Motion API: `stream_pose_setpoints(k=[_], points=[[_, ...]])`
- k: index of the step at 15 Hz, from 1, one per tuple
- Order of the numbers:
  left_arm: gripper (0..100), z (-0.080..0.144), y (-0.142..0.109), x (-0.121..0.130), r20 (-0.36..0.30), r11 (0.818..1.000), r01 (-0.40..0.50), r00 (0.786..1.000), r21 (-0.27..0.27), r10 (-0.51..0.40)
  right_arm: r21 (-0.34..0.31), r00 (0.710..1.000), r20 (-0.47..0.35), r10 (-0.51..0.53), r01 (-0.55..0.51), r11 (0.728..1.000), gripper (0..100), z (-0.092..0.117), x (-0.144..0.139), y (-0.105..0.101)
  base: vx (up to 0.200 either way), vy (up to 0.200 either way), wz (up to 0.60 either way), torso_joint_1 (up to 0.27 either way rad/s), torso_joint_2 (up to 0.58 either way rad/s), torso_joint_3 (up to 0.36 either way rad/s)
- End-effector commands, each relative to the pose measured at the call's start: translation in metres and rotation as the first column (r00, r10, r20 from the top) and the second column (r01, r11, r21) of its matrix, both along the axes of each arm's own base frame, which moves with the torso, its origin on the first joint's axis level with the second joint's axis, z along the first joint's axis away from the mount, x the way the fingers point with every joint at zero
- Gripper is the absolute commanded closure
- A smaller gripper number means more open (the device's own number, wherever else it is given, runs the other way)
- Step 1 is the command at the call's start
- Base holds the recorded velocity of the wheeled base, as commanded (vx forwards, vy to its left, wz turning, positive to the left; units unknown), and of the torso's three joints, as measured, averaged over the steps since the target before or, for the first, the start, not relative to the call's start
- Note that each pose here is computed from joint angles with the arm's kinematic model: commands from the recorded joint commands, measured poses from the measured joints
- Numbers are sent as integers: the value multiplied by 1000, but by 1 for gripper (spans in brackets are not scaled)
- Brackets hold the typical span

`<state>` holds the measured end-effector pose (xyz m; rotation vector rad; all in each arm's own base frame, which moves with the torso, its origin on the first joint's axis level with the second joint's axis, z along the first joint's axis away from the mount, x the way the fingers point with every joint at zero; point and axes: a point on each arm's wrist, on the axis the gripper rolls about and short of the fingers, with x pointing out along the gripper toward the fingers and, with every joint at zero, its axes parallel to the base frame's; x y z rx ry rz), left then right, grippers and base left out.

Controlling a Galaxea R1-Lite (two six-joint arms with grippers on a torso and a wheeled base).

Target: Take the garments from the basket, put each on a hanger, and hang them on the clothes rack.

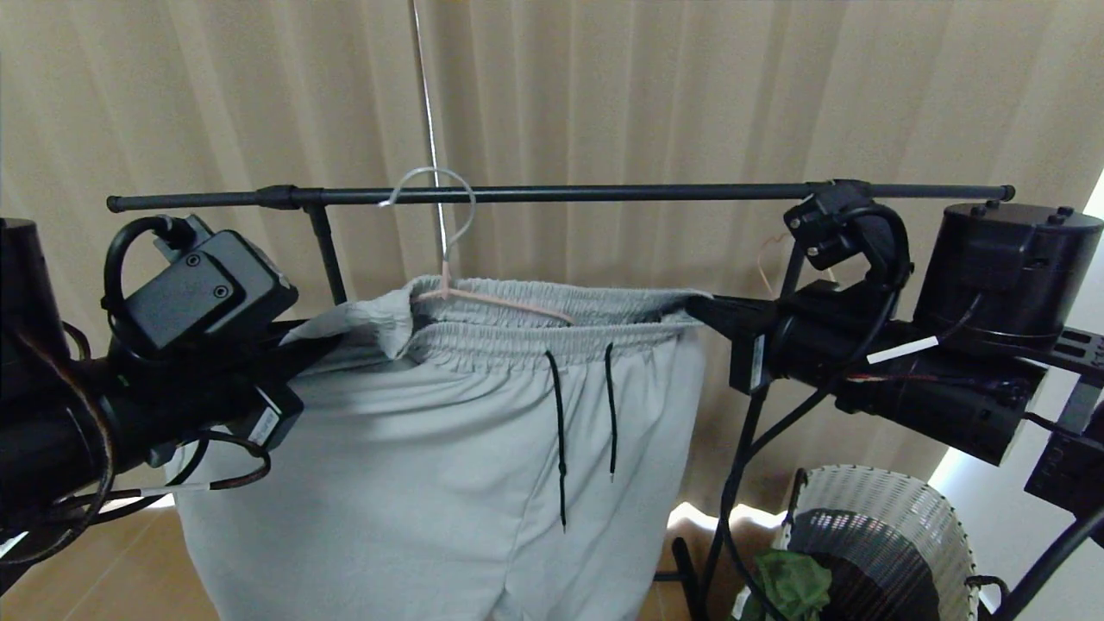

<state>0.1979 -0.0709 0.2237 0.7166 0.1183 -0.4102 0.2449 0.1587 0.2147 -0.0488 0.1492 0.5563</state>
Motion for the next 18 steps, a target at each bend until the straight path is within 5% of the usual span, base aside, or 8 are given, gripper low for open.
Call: stream_pose_setpoints(k=[1,5,8,11,14,15,18], points=[[100,-4,-2,4,-16,1000,-6,1000,9,6,15,995,23,96,-96,995,100,10,-13,24,0,0,0,0,0,0],[100,-2,-2,4,-10,999,-44,999,-13,44,1,989,1,149,-149,989,100,2,-16,44,0,0,0,0,0,0],[100,1,-1,6,-40,978,-154,988,-139,149,-20,990,-27,142,-142,990,100,-8,-19,39,0,0,0,0,0,0],[100,4,0,6,-49,959,-200,980,-201,194,-24,993,-27,116,-117,993,100,-8,-14,33,0,0,0,0,0,0],[100,8,1,5,-39,949,-205,979,-239,202,-99,993,-38,115,-119,988,100,-21,-23,24,0,0,0,0,0,0],[100,9,1,6,-33,944,-209,978,-254,208,-127,995,-34,98,-102,987,0,-24,-23,14,0,0,0,0,0,0],[100,8,-5,5,-38,946,-189,982,-265,185,-126,996,-6,91,-91,988,0,-19,-24,9,0,0,0,0,0,0]])
